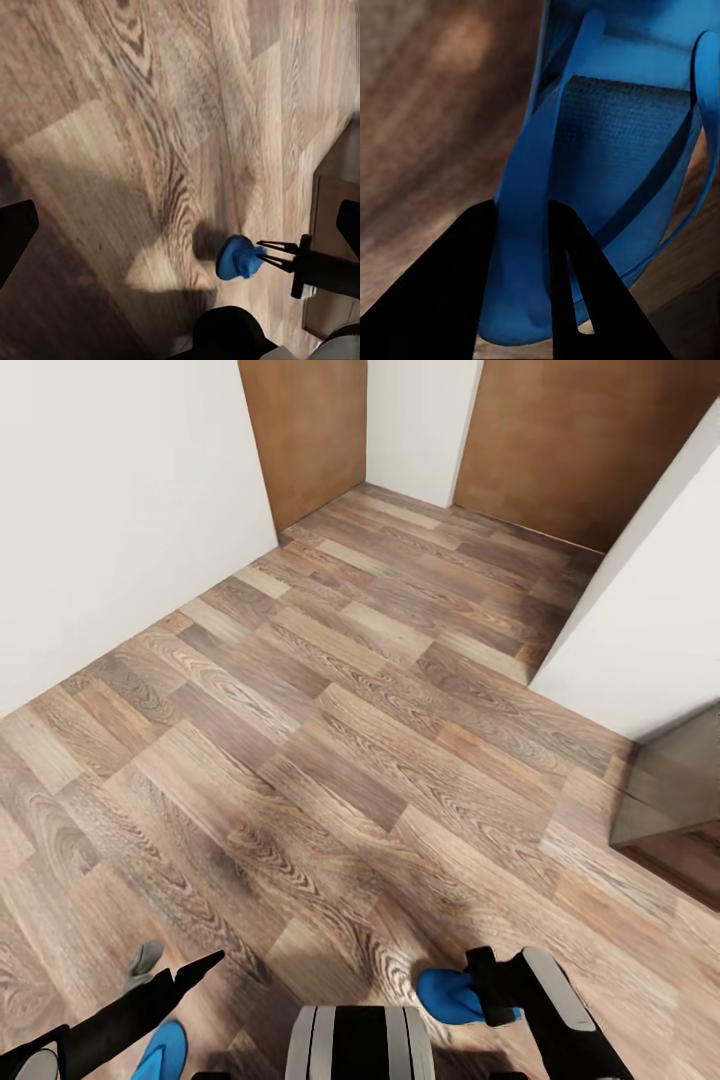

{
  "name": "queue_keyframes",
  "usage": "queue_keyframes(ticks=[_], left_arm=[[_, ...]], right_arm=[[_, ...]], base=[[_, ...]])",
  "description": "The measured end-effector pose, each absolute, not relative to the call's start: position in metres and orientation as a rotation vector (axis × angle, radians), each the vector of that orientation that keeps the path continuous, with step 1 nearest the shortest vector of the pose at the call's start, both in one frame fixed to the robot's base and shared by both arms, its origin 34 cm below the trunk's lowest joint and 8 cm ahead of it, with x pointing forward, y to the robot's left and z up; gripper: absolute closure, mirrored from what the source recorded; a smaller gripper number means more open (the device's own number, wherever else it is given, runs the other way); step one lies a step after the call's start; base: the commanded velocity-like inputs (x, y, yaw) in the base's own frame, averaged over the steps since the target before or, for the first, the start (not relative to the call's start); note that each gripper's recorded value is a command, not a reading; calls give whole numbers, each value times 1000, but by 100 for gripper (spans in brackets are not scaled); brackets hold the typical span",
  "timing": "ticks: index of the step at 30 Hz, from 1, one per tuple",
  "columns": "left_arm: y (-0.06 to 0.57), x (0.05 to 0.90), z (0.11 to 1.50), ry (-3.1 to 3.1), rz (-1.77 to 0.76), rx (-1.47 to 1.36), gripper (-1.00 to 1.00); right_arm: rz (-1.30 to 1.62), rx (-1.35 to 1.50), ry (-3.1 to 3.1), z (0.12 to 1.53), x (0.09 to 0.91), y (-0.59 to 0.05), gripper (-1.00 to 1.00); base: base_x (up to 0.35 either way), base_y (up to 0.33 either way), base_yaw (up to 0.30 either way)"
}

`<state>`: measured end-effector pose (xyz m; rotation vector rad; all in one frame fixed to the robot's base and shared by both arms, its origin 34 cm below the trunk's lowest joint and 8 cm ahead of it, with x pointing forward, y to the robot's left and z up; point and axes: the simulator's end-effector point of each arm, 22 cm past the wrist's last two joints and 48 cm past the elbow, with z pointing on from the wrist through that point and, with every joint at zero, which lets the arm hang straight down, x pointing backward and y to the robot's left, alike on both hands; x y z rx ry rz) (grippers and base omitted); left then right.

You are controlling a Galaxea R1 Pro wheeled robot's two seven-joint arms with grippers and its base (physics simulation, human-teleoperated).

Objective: In the bedroom, move the book from the bed onto either nightstand, and place the two sandals side by side next to the bed.

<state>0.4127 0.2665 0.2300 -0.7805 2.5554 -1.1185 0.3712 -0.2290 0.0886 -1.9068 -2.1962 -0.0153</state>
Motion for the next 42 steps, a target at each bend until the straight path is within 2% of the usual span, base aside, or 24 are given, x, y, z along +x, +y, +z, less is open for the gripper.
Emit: queue_keyframes(ticks=[2, 5, 11, 15, 21, 27, 32, 39, 42], left_arm=[[267, 413, 232, 2552, -1118, -779, -100], [267, 412, 232, 2553, -1116, -781, -100], [266, 410, 236, 2573, -1099, -732, -100], [267, 414, 241, 2567, -1094, -711, -100], [270, 412, 243, 2564, -1086, -715, -100], [276, 403, 237, 2600, -1033, -681, -100], [279, 402, 240, 2599, -1019, -670, -100], [280, 408, 247, 2573, -1009, -649, -100], [282, 407, 245, 2562, -989, -640, -100]], right_arm=[[-45, -1798, -2278, 93, 375, -208, 100], [-91, -1470, -2481, 103, 367, -153, 100], [-75, -1350, -2554, 108, 361, -151, 100], [24, -1352, -2659, 104, 371, -234, 100], [-144, -1376, -2942, 120, 435, -342, 100], [99, -933, -3247, 139, 451, -414, 100], [19, -841, -3236, 126, 417, -428, 100], [-145, -880, -3170, 119, 369, -434, 100], [-343, -887, -3189, 126, 374, -418, 100]], base=[[0, 0, 0], [0, 0, 0], [0, 0, 3], [0, 0, 58], [0, 0, 11], [0, 0, 1], [0, 0, 0], [0, 0, 0], [0, 0, 0]])
